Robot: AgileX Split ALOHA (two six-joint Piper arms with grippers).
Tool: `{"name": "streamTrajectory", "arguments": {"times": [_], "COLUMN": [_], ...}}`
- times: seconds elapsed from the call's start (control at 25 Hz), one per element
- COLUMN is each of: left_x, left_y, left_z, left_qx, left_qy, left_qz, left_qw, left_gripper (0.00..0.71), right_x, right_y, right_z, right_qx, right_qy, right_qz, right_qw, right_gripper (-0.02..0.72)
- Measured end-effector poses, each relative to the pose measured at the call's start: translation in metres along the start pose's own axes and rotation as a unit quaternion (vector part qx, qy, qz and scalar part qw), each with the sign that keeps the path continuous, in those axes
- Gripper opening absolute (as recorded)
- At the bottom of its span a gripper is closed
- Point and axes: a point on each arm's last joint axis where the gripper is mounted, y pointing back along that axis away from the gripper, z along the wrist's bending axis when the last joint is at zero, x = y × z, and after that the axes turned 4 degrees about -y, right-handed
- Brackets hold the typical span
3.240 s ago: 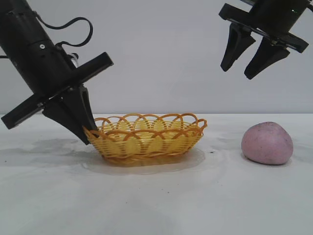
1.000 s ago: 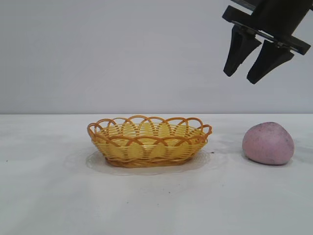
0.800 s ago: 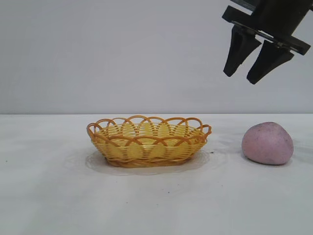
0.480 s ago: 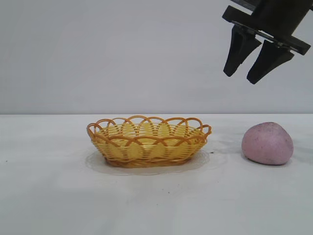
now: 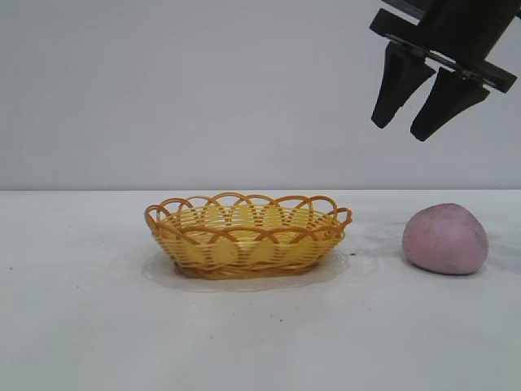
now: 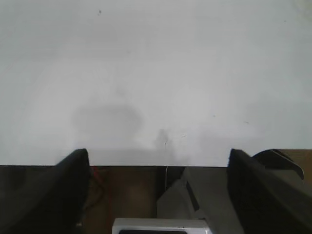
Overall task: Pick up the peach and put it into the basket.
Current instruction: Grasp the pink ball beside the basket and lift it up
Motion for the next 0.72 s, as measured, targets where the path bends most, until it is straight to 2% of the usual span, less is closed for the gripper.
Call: {"name": "streamTrajectory", "arguments": {"times": [0.2, 0.36, 0.48, 0.72], "left_x": [0.042, 0.069, 0.077, 0.075], "left_y": [0.019, 0.027, 0.026, 0.025], "left_z": [-0.001, 0.001, 0.003, 0.003], "left_qx": [-0.011, -0.038, -0.050, -0.052], "left_qy": [-0.002, -0.006, -0.007, -0.008], "left_qz": [-0.110, -0.187, -0.202, -0.218], "left_qw": [0.994, 0.982, 0.978, 0.975], "left_gripper": [0.515, 0.515, 0.515, 0.515], "right_x": [0.001, 0.001, 0.001, 0.000], "right_y": [0.000, 0.000, 0.000, 0.000], "right_z": [0.000, 0.000, 0.001, 0.001], "right_qx": [-0.002, -0.002, -0.003, -0.005], "right_qy": [0.013, 0.016, 0.015, 0.016], "right_qz": [0.004, 0.005, 0.004, 0.000], "right_qw": [1.000, 1.000, 1.000, 1.000], "right_gripper": [0.353, 0.353, 0.353, 0.353]}}
